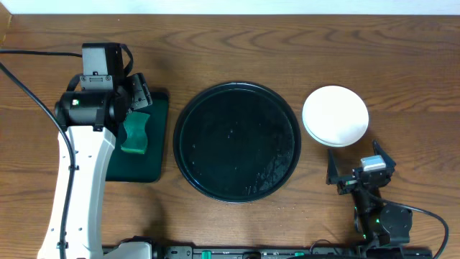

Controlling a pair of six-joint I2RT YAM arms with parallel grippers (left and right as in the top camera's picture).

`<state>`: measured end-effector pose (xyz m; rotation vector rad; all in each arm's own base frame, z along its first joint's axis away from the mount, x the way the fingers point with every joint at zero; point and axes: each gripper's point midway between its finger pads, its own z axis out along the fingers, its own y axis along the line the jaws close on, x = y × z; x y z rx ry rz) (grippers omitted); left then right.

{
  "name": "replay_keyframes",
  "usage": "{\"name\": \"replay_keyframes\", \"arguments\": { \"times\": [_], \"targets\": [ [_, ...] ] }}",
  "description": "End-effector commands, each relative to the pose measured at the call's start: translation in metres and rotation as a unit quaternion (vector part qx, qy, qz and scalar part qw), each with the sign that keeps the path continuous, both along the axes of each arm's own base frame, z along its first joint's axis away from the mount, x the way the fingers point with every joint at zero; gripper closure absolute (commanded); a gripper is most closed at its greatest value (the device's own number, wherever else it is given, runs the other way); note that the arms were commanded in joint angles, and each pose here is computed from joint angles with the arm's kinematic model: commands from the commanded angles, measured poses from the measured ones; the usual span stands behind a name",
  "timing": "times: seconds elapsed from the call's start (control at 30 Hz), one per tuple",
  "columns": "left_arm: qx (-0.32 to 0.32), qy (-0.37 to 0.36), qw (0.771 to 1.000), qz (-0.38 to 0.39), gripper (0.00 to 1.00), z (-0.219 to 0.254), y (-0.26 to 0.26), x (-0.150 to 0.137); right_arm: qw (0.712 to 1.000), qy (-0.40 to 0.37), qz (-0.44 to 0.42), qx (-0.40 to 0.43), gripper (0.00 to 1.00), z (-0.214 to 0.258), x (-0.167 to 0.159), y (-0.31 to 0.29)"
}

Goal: Clean dirty plates on tray and stack at the side

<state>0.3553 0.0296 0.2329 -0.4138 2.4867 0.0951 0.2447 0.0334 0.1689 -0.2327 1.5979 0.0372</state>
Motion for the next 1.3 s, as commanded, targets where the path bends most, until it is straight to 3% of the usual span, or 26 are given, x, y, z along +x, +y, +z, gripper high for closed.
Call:
{"name": "replay_keyframes", "arguments": {
  "times": [0.0, 1.1, 1.27],
  "targets": [
    [0.002, -0.001, 1.000, 0.006, 0.27, 0.000, 0.002, 0.001, 1.000, -0.004, -0.004, -0.005, 0.01, -0.003, 0.000, -0.002],
    [0.005, 0.000, 1.000, 0.008, 0.27, 0.000, 0.004, 0.001, 1.000, 0.012, -0.003, 0.007, 0.01, -0.010, -0.001, -0.002],
    [0.005, -0.028, 1.000, 0.009, 0.27, 0.017, 0.004, -0.004, 1.000, 0.012, -0.003, 0.007, 0.01, -0.010, -0.001, -0.001]
  ]
}}
